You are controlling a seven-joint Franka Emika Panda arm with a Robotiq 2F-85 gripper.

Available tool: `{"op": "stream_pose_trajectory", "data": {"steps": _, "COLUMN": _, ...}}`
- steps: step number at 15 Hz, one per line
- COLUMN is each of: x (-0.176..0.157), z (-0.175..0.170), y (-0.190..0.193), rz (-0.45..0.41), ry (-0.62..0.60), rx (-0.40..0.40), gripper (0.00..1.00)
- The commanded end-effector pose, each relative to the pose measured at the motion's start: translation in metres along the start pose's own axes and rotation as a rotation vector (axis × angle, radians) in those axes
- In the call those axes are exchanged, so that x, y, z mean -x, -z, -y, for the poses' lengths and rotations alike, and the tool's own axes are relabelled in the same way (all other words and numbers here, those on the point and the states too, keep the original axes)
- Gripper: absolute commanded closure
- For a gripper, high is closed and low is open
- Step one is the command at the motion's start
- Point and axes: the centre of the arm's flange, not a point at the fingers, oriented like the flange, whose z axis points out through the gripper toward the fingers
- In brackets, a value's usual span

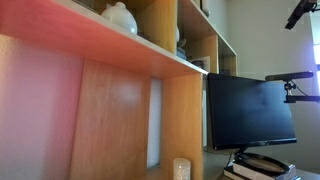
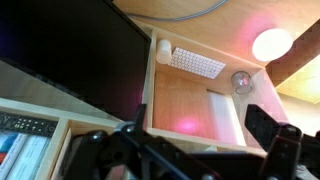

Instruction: Pick up the white object from the second shelf from the right and place it on the table

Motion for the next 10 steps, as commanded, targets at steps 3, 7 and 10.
{"op": "stream_pose_trajectory", "data": {"steps": 3, "x": -0.038, "z": 0.000, "y": -0.007, "rz": -0.004, "ry": -0.002, "rx": -0.013, "gripper": 0.00}}
{"op": "stream_pose_trajectory", "data": {"steps": 7, "x": -0.063, "z": 0.003, "y": -0.008, "rz": 0.003, "ry": 0.003, "rx": -0.019, "gripper": 0.00}}
{"op": "stream_pose_trajectory", "data": {"steps": 10, "x": -0.080, "z": 0.002, "y": -0.013, "rz": 0.003, "ry": -0.001, "rx": -0.022, "gripper": 0.00}}
